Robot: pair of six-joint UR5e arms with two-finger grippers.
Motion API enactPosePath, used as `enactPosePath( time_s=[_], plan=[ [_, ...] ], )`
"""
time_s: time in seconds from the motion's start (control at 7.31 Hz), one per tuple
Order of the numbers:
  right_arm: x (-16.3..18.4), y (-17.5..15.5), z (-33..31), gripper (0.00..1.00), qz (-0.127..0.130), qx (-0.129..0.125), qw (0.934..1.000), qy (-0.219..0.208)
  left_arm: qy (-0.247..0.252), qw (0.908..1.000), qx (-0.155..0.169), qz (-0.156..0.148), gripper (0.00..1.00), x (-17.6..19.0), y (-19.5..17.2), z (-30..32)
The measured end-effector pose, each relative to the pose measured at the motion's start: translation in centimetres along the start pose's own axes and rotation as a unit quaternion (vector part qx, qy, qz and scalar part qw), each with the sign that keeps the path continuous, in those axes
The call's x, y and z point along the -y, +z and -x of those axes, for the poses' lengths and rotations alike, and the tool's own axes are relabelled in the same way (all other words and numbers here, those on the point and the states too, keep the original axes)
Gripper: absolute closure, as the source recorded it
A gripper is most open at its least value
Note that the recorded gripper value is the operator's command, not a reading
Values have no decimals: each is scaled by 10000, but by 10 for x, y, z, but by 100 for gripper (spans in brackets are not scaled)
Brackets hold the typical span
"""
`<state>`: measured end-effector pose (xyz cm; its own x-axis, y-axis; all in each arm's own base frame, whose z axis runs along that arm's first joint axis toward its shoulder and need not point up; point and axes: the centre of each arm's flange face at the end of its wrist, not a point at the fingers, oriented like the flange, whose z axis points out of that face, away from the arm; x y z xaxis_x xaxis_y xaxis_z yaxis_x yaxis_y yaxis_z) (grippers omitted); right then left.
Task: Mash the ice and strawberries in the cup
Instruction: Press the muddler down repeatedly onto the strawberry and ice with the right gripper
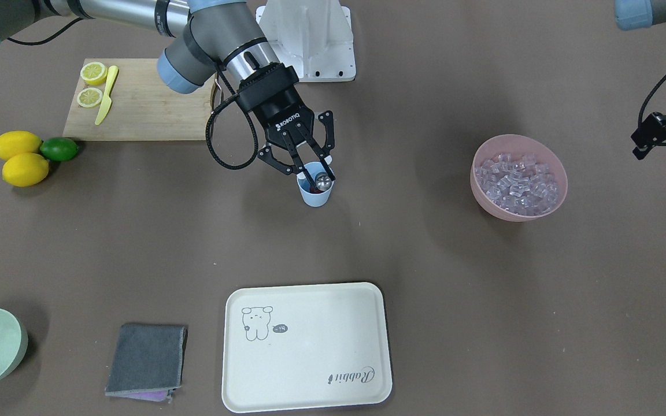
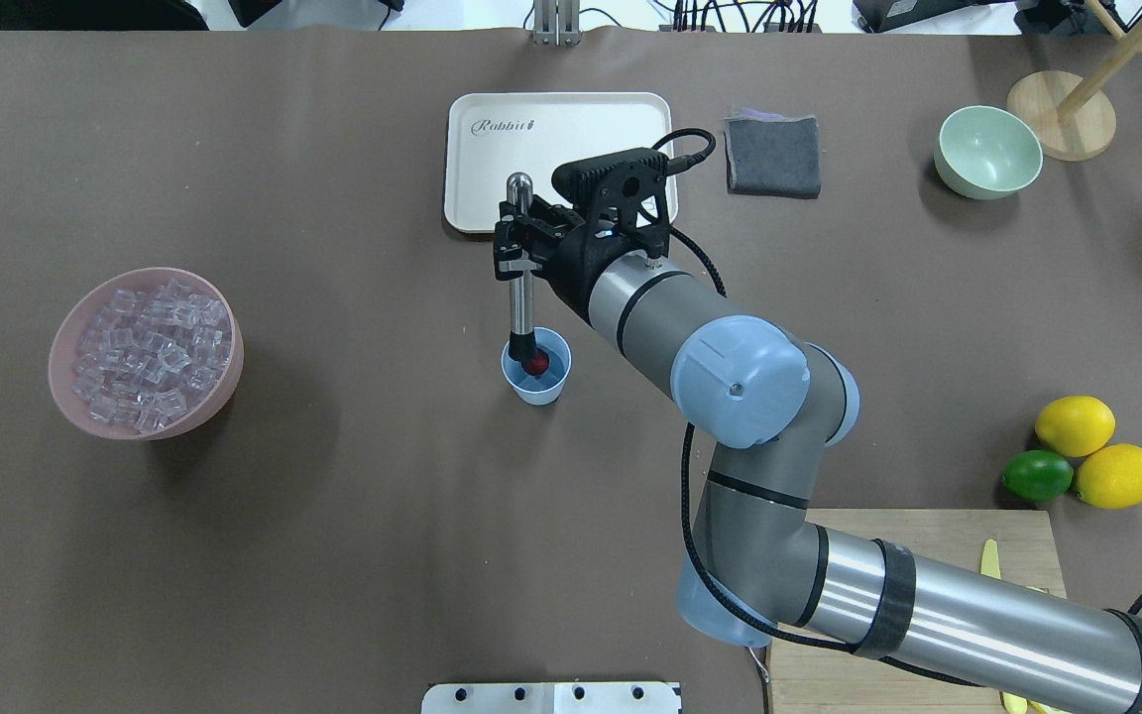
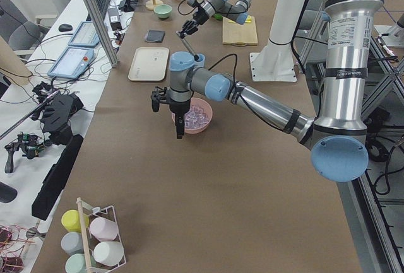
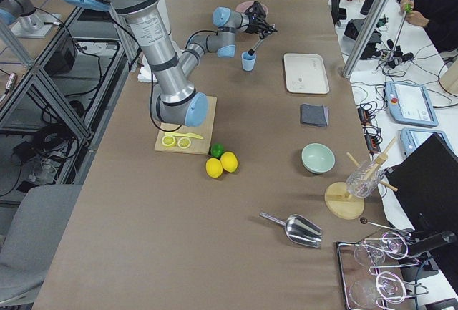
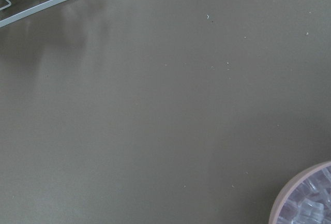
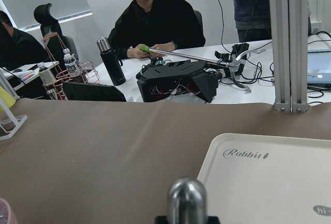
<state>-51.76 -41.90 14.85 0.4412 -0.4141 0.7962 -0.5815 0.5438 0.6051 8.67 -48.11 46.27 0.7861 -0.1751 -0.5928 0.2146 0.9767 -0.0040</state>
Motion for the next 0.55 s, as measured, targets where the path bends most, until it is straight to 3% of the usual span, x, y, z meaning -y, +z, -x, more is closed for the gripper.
enactPosePath(
  time_s=[0.55],
  plan=[
    [-18, 1, -6, 100, -65, -129, 9996, -258, -150, 9999, -10, -17, 2, 1, -1, -2]
  ],
)
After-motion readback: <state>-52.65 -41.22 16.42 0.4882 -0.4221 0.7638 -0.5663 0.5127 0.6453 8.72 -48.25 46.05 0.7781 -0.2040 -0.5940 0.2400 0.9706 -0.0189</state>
